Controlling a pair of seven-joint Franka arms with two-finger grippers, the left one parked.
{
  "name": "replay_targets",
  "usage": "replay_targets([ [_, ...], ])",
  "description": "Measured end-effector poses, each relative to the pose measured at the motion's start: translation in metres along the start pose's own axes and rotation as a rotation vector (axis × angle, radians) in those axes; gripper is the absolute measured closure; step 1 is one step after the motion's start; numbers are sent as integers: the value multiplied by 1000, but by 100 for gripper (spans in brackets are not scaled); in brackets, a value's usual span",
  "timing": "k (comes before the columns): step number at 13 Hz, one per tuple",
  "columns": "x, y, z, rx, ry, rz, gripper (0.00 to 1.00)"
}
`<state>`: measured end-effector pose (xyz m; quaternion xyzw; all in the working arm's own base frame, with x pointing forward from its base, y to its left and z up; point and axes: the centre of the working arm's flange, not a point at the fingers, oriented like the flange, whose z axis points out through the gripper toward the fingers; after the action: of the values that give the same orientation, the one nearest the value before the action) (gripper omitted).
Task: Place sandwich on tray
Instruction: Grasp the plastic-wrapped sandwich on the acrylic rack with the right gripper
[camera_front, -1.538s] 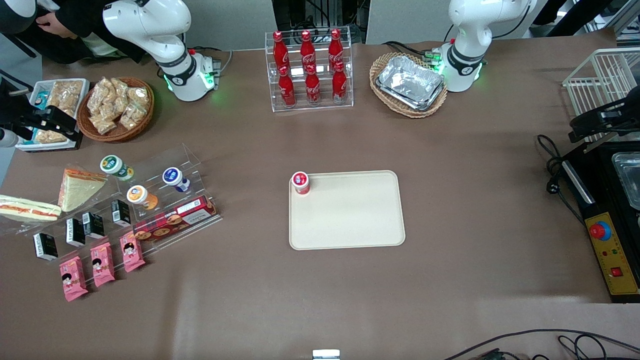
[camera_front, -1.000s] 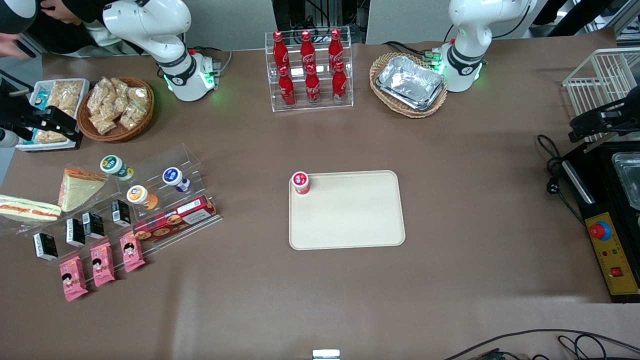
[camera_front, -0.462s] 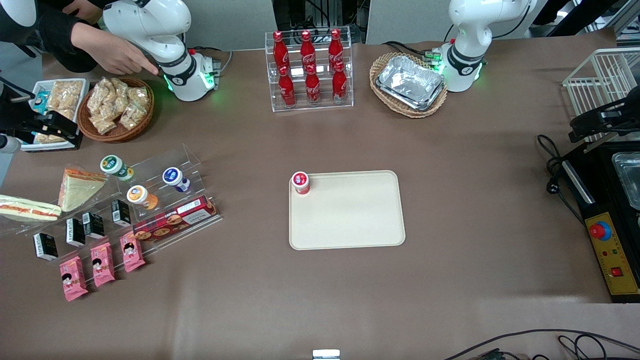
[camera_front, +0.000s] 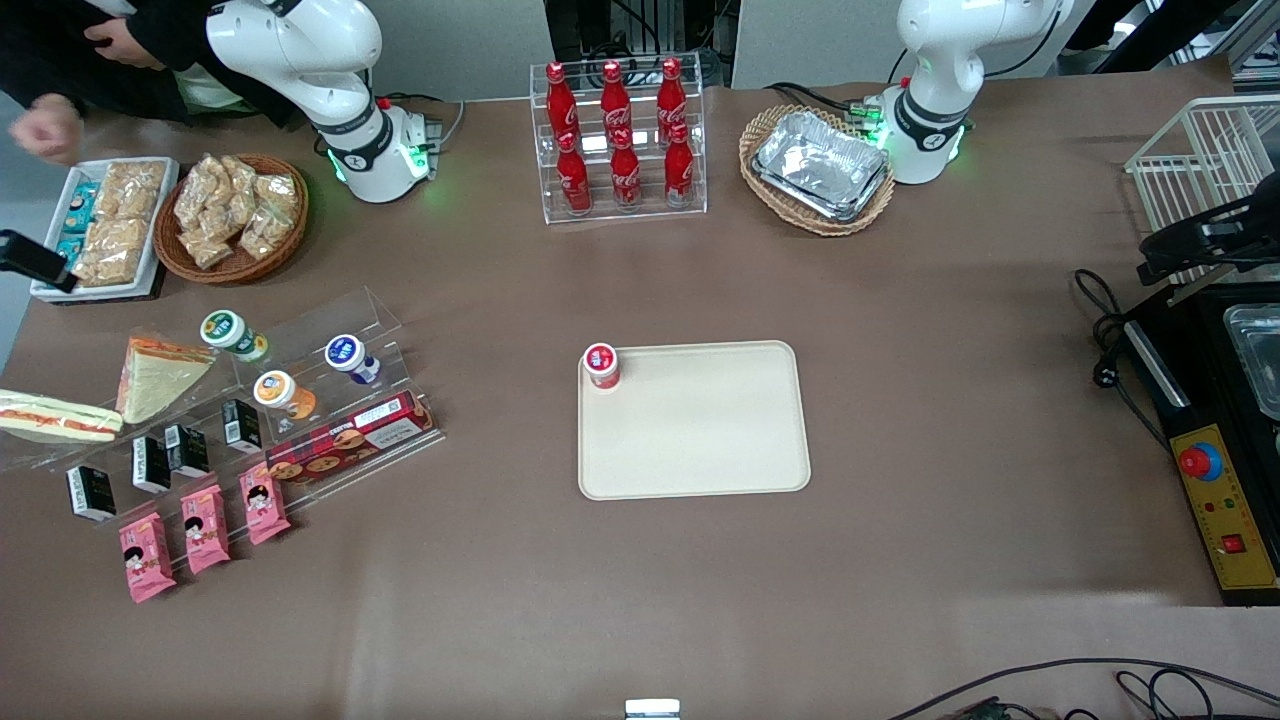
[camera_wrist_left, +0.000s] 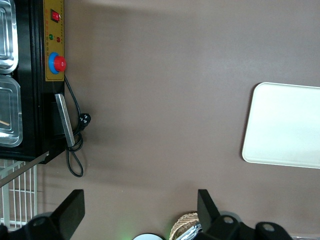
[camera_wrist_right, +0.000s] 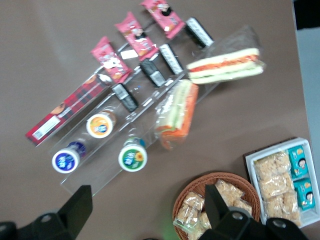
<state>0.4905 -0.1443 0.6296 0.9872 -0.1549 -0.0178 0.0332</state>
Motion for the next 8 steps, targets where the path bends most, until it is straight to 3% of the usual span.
replay_targets([
  [6, 31, 85, 29, 14, 64, 386, 0],
  [8, 46, 114, 50, 49, 80, 530, 0],
])
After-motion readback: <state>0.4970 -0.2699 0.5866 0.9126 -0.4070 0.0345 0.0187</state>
